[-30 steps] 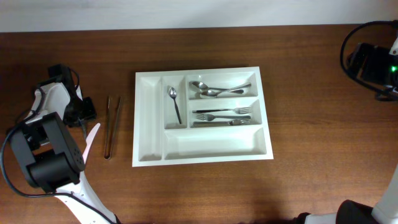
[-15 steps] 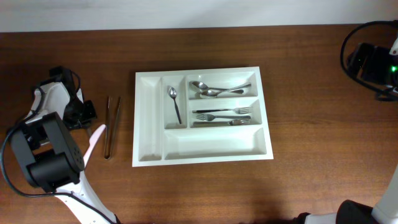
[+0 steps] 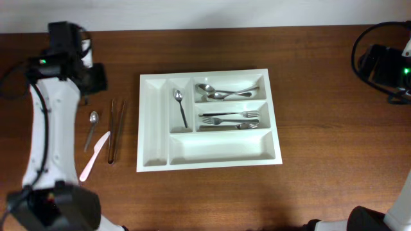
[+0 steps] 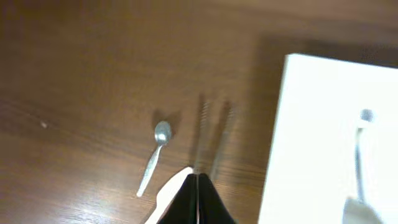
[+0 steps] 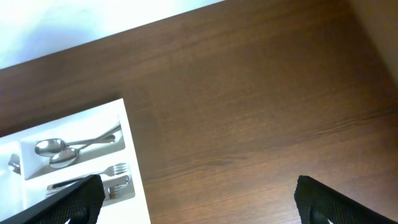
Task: Pack container
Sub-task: 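Grasp the second small spoon with the left gripper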
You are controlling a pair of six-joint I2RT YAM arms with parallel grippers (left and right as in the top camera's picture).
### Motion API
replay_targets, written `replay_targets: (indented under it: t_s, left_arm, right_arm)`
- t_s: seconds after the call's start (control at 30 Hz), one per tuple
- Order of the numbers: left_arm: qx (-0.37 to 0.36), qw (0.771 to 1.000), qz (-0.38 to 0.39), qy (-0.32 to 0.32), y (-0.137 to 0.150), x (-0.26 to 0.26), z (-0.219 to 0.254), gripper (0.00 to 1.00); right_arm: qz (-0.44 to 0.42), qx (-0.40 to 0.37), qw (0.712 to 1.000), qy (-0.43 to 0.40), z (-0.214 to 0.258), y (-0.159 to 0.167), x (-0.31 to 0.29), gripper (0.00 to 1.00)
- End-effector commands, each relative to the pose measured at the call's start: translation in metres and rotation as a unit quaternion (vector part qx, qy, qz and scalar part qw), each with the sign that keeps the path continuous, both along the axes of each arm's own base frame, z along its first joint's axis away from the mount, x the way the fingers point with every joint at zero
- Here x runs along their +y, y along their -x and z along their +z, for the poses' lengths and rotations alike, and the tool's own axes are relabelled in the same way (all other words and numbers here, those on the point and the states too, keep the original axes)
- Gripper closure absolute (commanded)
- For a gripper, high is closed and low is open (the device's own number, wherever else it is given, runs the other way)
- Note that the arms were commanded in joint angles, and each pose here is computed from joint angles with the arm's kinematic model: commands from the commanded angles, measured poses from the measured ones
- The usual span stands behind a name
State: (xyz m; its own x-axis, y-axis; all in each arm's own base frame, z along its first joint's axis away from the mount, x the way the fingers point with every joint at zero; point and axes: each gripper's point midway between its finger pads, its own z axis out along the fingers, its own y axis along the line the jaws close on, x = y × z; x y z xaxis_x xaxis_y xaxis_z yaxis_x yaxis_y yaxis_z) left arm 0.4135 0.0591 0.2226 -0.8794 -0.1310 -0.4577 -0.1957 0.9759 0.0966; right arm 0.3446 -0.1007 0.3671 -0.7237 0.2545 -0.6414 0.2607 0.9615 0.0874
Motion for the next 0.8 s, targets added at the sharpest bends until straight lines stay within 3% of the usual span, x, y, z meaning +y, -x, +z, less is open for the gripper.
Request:
replay_targets:
  t_s: [0.0,0.07,0.2,0.33,0.5,0.77]
  left_arm:
    - [0.016,0.997,0.053,-0.053,0.009,0.017,-0.003,0.85]
    - [0.028,0.996,0.066,-0.052,0.012,0.025,-0.010,0.80]
    - [0.065,0.992,0.093,-0.052,0.021,0.056,-0.038,0.58]
    - [0.139,0.990,-0.023,-0.029,0.023,0.062,-0.089,0.47]
    - [0.209,0.971,-0.112,-0.012,0.023,0.057,-0.144,0.44]
    - [0.256,0.963,-0.084,-0.029,0.016,0.071,-0.207,0.44]
  right_arm:
    - [0.003,-0.011,1.000,0.001,0.007,0.003,0.002,0.01]
    - [0.003,-0.011,1.000,0.001,0.007,0.003,0.002,0.01]
    - [0.003,-0.011,1.000,0.001,0.008,0.003,0.002,0.01]
    - [0.003,-0.011,1.000,0.001,0.007,0.003,0.002,0.01]
    - [0.003,-0.011,1.000,0.001,0.007,0.003,0.002,0.01]
    - [0.003,-0.011,1.000,0.001,0.007,0.003,0.002,0.01]
